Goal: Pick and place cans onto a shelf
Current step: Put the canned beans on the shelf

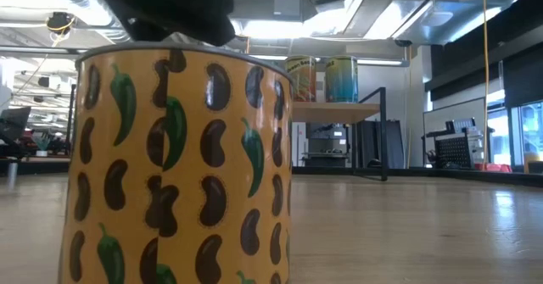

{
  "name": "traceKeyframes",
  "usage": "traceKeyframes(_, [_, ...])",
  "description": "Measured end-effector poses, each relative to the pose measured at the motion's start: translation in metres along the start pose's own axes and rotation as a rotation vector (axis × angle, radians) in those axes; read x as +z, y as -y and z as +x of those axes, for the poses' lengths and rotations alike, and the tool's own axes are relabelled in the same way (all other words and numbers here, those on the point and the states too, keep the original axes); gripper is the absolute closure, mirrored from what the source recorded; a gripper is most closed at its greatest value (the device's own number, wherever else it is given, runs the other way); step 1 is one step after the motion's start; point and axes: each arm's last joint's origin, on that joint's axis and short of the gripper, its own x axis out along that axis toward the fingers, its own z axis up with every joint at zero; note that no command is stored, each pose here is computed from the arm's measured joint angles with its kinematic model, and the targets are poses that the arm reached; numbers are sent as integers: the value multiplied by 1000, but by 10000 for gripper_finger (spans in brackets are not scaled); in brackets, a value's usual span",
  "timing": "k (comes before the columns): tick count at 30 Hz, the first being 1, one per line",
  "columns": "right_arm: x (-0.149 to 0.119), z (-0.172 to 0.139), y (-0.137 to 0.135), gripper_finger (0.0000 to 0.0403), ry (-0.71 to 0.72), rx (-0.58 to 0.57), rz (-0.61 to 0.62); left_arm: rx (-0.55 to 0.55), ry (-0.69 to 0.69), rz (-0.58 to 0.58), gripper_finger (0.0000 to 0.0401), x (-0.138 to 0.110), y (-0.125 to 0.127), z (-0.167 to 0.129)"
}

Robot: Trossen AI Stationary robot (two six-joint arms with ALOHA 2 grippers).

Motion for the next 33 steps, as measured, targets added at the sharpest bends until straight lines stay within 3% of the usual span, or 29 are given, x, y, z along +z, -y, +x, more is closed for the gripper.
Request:
traceKeyframes(16, [0,0,0,355,0,0,-19,-5,-52,8,335,-4,-2,0])
traceKeyframes(20, [0,0,0,355,0,0,-22,42,-100,1,335,-8,-7,1])
traceKeyframes(33, [0,0,0,355,0,0,-22,30,-127,-66,335,-6,-13,7])
